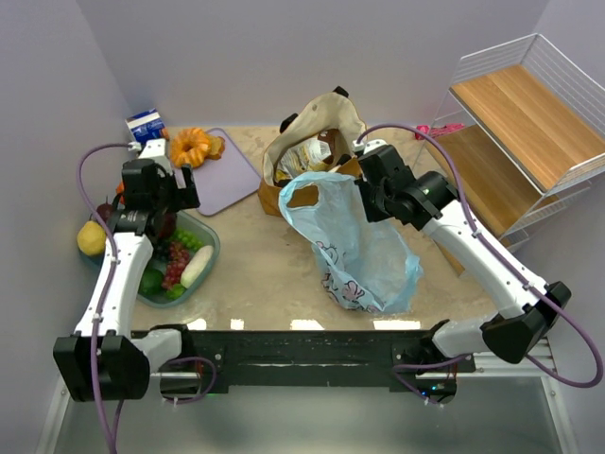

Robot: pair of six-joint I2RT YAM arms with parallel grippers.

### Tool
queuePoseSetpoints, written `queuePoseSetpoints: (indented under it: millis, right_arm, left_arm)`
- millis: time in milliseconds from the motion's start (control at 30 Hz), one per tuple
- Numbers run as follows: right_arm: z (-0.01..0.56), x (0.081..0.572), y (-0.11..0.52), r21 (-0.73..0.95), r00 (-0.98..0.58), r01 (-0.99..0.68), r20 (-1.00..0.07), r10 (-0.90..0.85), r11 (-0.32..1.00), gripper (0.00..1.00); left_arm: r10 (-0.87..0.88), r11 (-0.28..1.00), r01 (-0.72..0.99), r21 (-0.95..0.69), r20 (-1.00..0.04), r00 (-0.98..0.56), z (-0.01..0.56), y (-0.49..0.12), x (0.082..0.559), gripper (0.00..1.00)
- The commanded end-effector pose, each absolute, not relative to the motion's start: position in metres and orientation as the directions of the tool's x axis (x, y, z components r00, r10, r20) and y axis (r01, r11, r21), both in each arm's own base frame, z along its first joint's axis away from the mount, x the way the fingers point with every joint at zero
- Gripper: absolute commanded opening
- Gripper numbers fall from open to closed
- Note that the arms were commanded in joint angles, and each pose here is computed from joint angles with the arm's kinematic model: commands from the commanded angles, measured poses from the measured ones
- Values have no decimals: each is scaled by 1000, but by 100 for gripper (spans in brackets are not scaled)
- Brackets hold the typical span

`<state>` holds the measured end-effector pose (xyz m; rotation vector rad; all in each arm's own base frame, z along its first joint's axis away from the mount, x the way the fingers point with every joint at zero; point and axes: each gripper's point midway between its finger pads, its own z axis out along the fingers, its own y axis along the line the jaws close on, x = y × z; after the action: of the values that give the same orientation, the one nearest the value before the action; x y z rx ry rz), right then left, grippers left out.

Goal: Place the mixed food into the grocery bags and tie them

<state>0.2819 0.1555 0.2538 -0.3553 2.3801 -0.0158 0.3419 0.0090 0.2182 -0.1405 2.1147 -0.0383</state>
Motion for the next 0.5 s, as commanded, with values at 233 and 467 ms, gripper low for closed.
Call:
queuePoseSetpoints:
  millis: [233,467]
  right_arm:
    - [266,280,170,-13,-677,-279,-706,-207,960,0]
    - [268,278,172,0,-676,-289,-708,-204,957,0]
  left_arm:
    - [-187,917,-396,40,-834,-519,183,78,357,100]
    - [-92,935,-325,142,-789,-608,160,83,369,100]
